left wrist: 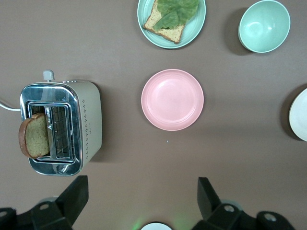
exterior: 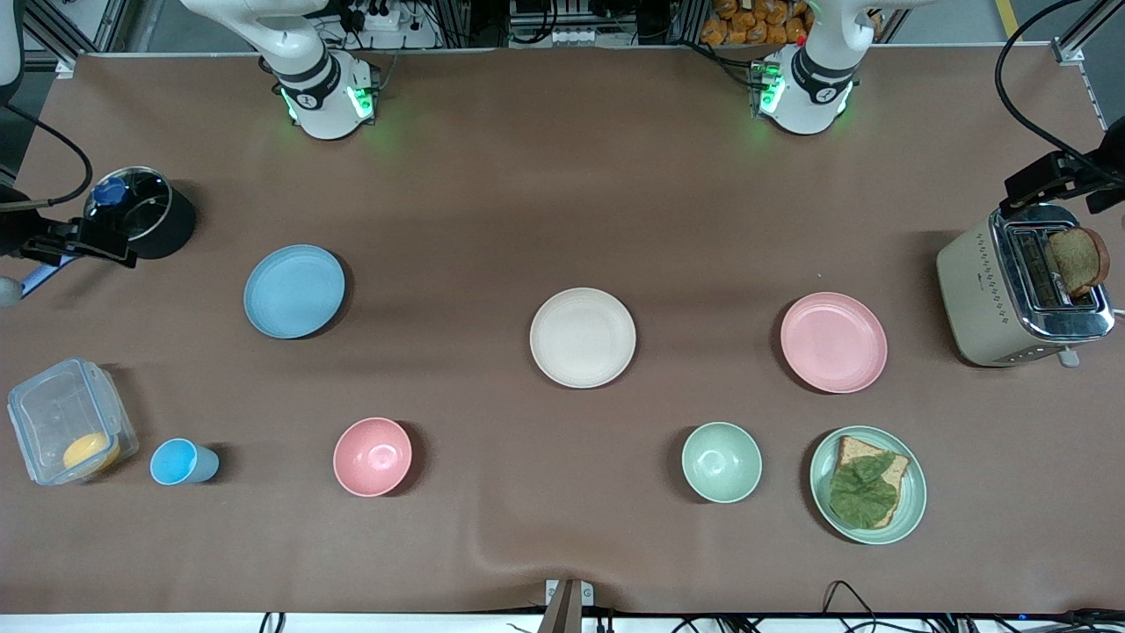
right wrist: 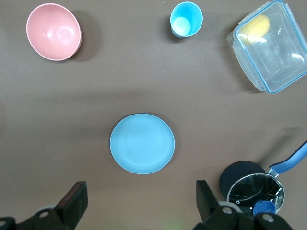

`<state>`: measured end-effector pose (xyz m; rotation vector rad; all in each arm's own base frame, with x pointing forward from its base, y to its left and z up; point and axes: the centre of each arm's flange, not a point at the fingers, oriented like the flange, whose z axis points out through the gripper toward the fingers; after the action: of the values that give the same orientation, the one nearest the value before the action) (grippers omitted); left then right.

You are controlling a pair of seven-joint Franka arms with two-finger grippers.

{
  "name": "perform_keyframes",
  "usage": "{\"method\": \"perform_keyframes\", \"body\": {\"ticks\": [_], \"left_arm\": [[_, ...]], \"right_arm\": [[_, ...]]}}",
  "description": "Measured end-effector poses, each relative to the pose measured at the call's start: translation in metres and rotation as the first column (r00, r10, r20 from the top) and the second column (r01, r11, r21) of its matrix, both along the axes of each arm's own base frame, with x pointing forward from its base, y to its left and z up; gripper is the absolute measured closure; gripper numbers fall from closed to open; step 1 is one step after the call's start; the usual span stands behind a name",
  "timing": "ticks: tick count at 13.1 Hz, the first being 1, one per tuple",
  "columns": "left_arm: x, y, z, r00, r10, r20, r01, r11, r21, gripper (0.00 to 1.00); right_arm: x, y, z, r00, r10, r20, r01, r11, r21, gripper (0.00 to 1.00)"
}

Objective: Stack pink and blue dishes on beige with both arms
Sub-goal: 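Reach the left gripper toward the rim of the pink plate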

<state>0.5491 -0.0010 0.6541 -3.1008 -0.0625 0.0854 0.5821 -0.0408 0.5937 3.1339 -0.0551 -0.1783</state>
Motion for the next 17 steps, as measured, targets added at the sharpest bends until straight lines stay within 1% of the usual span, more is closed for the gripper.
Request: {"method": "perform_keyframes", "body": {"ticks": [4, 6, 7, 9, 11, 12, 14, 16, 17], "left_arm": [[0.002, 0.001, -0.004, 1.000, 0.002, -0.009, -0.002, 1.000, 0.000, 0.00], [0.009, 0.001, -0.018, 1.000, 0.001, -0.030, -0.001, 1.000, 0.001, 0.00], [0.016, 0.001, -0.034, 0.999, -0.001, -0.038, 0.001, 1.000, 0.001, 0.00], [0.035, 0.001, -0.086, 0.999, -0.004, -0.035, 0.004, 1.000, 0.002, 0.00], [0.044, 0.012, -0.149, 1.000, 0.007, -0.024, -0.007, 1.000, 0.001, 0.00], [0.043, 0.020, -0.181, 1.000, 0.014, -0.024, -0.014, 1.000, 0.000, 0.00], [0.036, 0.036, -0.237, 0.999, 0.033, 0.002, -0.033, 0.999, -0.002, 0.00], [0.021, 0.043, -0.300, 0.999, 0.041, 0.030, -0.041, 0.999, -0.004, 0.00], [0.013, 0.043, -0.331, 0.999, 0.040, 0.019, -0.040, 0.999, -0.005, 0.00]], "right_arm": [[0.000, 0.000, 0.000, 1.000, 0.000, 0.000, 0.000, 1.000, 0.000, 0.00], [0.000, 0.000, 0.000, 1.000, 0.000, 0.000, 0.000, 1.000, 0.000, 0.00], [0.000, 0.000, 0.000, 1.000, 0.000, -0.001, 0.000, 1.000, 0.000, 0.00], [0.000, 0.000, -0.001, 1.000, 0.001, -0.001, -0.001, 1.000, 0.000, 0.00], [0.000, 0.000, -0.001, 1.000, 0.001, -0.002, -0.001, 1.000, 0.000, 0.00], [0.000, 0.000, -0.001, 1.000, 0.001, -0.003, -0.001, 1.000, 0.000, 0.00], [0.000, 0.000, -0.002, 1.000, -0.001, -0.004, 0.001, 1.000, 0.000, 0.00], [0.000, -0.007, -0.007, 1.000, -0.014, -0.015, 0.014, 1.000, -0.001, 0.00], [-0.001, -0.019, -0.013, 0.999, -0.034, -0.027, 0.034, 0.999, -0.001, 0.00]]}}
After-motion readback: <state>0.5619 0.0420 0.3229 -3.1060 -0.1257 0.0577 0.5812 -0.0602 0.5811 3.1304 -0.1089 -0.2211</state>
